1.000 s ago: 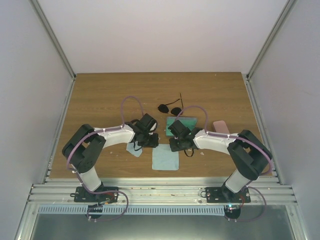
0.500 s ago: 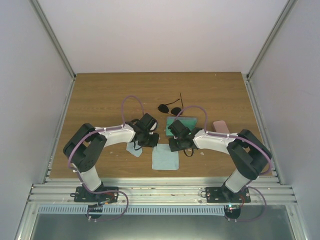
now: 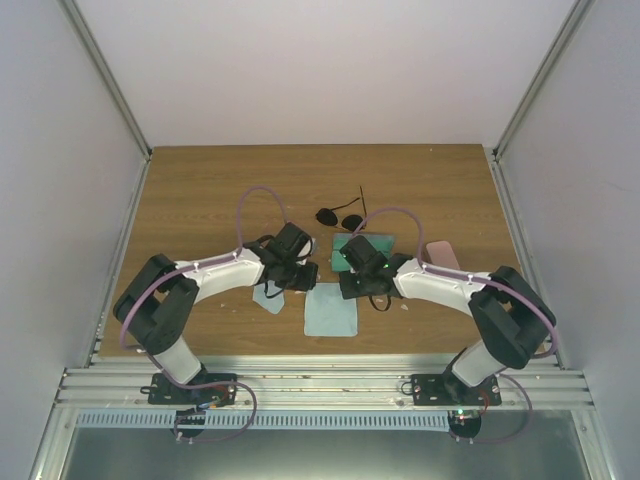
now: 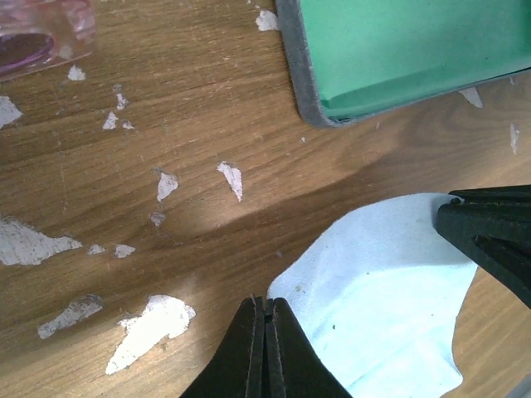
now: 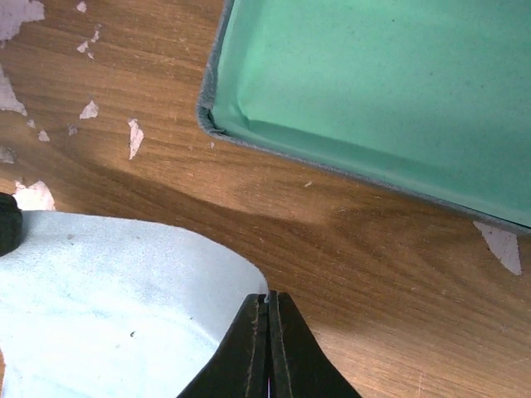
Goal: Organize the sunglasses
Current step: Fold the glasses cleaning cloth at the center of the board.
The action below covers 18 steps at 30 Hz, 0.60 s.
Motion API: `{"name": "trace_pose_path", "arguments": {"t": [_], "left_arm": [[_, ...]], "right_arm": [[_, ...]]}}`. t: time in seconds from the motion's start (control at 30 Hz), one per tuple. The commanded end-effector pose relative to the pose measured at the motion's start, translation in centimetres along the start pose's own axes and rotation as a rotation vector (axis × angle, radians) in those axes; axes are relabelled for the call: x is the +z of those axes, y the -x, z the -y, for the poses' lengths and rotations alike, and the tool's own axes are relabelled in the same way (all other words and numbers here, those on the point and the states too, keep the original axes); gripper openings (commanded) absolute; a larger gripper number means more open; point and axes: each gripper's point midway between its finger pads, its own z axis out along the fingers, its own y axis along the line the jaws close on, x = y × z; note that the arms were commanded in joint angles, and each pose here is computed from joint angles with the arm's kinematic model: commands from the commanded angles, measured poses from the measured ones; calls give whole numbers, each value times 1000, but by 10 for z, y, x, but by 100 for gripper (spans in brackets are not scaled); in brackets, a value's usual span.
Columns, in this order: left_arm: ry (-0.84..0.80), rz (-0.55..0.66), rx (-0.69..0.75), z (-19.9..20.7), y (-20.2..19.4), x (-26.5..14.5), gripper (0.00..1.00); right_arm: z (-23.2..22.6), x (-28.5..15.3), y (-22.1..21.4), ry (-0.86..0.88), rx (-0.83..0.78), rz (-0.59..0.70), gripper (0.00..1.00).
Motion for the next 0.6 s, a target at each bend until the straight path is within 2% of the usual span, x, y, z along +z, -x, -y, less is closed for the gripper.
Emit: {"name": "trace_pose_path", "arguments": {"t": [0.0, 0.3, 0.57], "left_arm": [[-34, 17, 32, 7, 2, -6, 0], [-116, -44, 33, 9, -28, -7, 0], [-158, -72, 36, 12, -43, -12, 0]], "right_arm": [[-4, -10, 11, 39, -16, 48, 1], [-13, -12, -20, 149, -36, -29, 1], [-12, -17, -35, 172, -23, -65, 1]]}}
